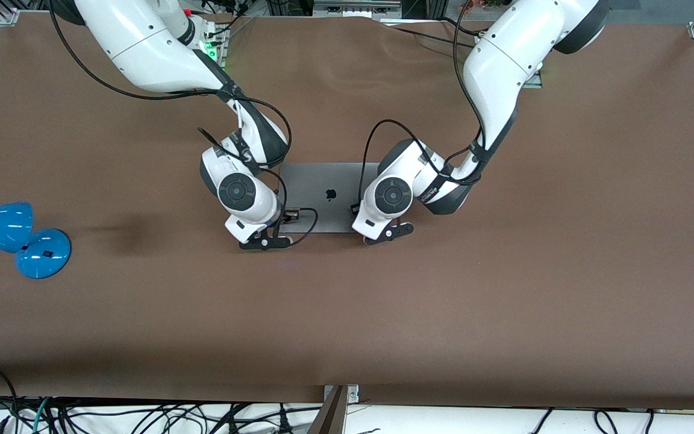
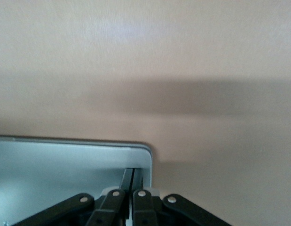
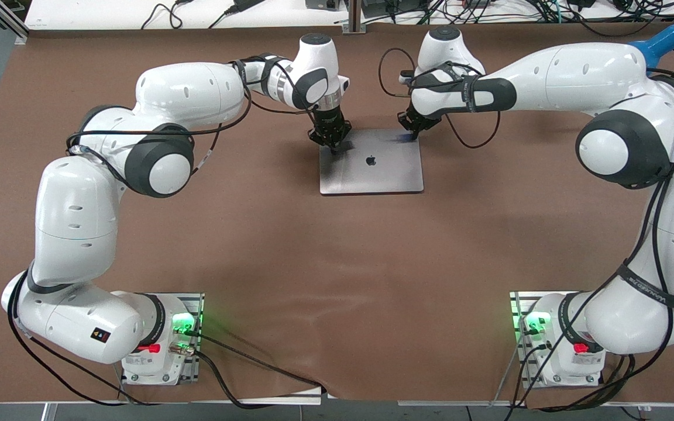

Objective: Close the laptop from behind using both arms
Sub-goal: 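Press the lid down flat with both grippers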

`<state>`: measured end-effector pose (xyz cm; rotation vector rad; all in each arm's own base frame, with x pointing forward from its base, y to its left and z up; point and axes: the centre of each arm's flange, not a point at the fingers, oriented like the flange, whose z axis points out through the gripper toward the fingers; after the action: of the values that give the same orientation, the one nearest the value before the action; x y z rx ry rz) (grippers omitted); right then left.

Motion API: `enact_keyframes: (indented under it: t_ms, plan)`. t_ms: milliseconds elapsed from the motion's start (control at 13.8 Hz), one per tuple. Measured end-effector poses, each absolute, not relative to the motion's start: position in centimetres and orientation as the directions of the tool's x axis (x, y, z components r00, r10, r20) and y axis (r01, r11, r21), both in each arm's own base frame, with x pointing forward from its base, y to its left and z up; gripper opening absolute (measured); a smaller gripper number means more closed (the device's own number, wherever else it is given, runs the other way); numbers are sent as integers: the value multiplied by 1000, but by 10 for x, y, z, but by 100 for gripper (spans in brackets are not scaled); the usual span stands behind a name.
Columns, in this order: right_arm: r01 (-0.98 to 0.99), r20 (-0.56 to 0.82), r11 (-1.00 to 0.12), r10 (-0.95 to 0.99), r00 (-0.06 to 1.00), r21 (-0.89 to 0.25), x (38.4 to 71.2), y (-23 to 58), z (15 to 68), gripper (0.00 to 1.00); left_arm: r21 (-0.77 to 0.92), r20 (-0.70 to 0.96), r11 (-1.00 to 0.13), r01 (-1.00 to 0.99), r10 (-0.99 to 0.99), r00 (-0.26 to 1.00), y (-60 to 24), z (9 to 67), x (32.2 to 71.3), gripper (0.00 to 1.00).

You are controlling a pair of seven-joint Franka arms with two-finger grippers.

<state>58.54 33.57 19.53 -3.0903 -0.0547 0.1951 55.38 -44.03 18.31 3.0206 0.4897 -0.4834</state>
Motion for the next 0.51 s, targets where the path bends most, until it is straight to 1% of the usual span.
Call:
enact_keyframes:
  t_ms: [145,217,289,361,434,506]
  plan:
    - [29,-102,-998,35,994,-57,594,338,206,20,-7,-311,-949,315,301,901,-440,183,554,1]
    - [29,-92,-998,35,995,-61,598,340,215,31,-6,-310,-949,315,302,902,-440,183,554,2]
    - [29,-91,-998,34,995,-57,602,340,227,40,-4,-307,-948,317,303,902,-440,184,555,3]
    - [27,-101,-999,31,994,-44,607,339,243,52,2,-299,-946,323,307,903,-438,185,559,11]
    - [22,-118,-999,24,993,-26,612,335,263,60,7,-291,-944,331,314,903,-435,187,564,19]
    - [14,-136,-1000,15,991,-6,618,328,286,72,11,-285,-941,339,322,903,-431,190,570,30]
